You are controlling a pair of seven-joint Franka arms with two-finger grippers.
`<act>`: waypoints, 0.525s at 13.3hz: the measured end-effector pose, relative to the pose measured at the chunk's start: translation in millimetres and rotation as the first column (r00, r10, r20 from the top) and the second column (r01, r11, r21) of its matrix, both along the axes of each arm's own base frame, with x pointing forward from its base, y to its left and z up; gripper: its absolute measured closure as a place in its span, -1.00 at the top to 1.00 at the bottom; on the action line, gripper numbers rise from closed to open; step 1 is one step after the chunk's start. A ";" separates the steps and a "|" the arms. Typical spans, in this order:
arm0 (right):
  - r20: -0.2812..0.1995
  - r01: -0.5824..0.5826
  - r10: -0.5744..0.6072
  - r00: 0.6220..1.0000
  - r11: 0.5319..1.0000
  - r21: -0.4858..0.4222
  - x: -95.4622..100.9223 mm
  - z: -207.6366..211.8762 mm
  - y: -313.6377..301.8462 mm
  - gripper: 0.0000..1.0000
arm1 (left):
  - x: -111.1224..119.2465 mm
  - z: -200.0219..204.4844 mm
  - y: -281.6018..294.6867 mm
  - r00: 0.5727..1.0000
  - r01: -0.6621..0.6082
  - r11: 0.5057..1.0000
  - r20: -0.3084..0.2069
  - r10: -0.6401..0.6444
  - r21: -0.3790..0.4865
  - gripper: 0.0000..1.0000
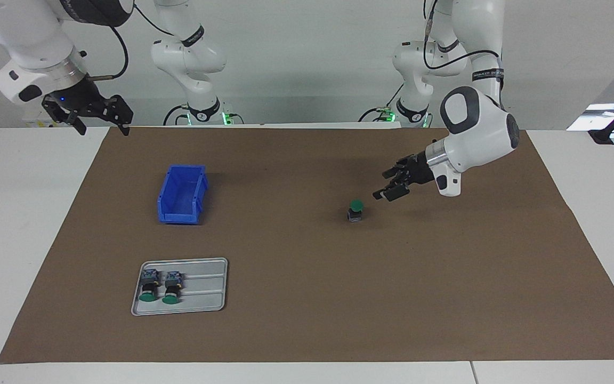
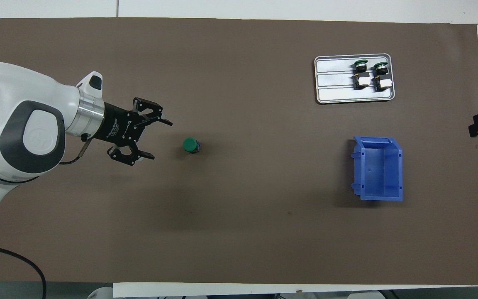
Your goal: Place and press button with both arms
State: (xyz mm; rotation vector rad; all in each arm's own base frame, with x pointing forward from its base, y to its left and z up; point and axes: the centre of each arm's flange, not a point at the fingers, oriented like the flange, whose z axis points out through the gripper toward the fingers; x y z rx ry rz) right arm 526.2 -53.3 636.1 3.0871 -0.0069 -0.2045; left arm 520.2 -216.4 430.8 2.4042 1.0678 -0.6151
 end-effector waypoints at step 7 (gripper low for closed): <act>0.000 0.000 0.000 1.000 1.000 0.000 0.0 0.0 0.0 0.97 | -12.7 35.0 -49.6 0.940 0.252 0.921 0.153 -0.306 0.295 0.91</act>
